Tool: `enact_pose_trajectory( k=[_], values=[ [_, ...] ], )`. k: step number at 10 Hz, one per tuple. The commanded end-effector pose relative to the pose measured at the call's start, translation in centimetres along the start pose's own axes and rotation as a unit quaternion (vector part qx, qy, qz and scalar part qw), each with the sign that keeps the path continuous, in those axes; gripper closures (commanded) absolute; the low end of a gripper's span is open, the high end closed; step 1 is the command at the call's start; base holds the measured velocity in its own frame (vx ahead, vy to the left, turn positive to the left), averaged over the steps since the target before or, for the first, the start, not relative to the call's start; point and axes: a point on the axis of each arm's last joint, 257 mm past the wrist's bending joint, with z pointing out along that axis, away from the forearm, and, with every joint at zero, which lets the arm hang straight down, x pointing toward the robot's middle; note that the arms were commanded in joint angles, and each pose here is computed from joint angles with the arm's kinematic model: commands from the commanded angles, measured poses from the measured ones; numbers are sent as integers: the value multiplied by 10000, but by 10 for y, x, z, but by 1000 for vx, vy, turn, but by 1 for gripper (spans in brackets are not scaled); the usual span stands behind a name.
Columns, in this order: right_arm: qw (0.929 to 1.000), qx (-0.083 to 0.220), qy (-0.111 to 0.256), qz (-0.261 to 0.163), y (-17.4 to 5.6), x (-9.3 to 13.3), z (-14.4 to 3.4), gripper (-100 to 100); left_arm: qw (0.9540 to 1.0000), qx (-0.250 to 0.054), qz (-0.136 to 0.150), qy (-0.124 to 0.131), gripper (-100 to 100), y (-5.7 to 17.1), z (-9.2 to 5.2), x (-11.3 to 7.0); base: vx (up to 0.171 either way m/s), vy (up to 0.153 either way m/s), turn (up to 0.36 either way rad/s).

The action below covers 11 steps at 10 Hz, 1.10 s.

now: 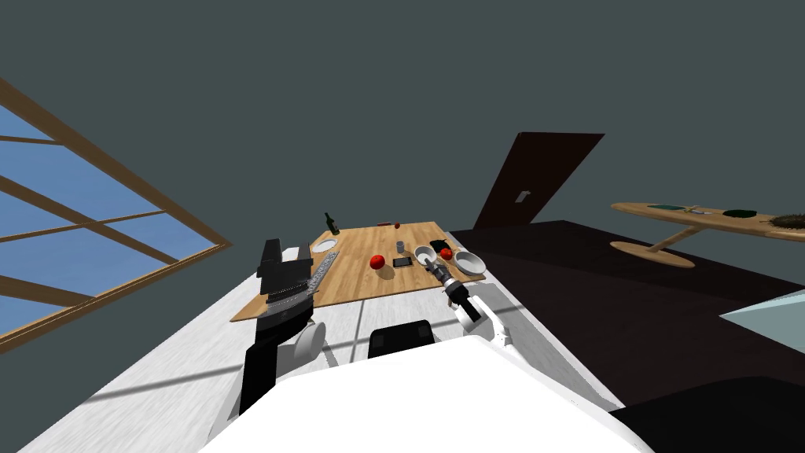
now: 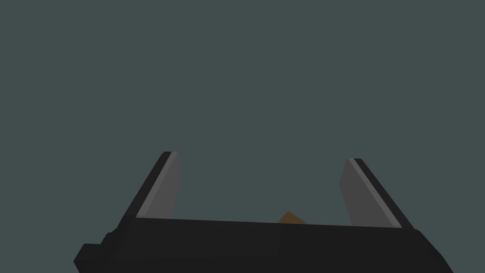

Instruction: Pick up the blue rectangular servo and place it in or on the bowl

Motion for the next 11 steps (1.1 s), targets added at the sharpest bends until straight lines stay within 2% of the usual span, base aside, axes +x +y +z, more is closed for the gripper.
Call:
enact_pose_trajectory(
  k=[1, 2, 3, 4, 5, 6, 7, 10, 11],
  values=[
    [9990, 144, 186, -385, -16, 11, 3, -100, 10000, 0, 0, 0, 0, 0, 0, 0, -3, 33, -12],
    [9964, 308, 369, -702, -34, 22, 4, -100, 10000, 0, 0, 0, 0, 0, 0, 0, -7, 47, -22],
    [9960, 372, 426, -693, -41, 27, 1, -100, 10000, 0, 0, 0, 0, 0, 0, 0, 0, 38, -9],
    [9919, 514, 586, -1000, -56, 35, 2, -100, 10000, 0, 0, 0, 0, 0, 0, 0, 7, 33, -13],
    [9918, 527, 599, -999, -58, 36, 1, -100, 10000, 0, 0, 0, 0, 0, 0, 0, 5, 24, -7],
    [9869, 640, 722, -1294, -71, 41, 3, -100, 10000, 0, 0, 0, 0, 0, 0, 0, -2, 23, -15],
    [9864, 678, 760, -1288, -74, 44, 1, -100, 10000, 0, 0, 0, 0, 0, 0, 0, -3, 19, -7],
    [9668, 1047, 1119, -2047, -115, 56, 4, -100, 10000, 0, 0, 0, 0, 0, 0, 0, -4, 31, -21],
    [9657, 1096, 1176, -2037, -120, 60, 1, -100, 10000, 0, 0, 0, 0, 0, 0, 0, 0, 22, -4]
  ],
)
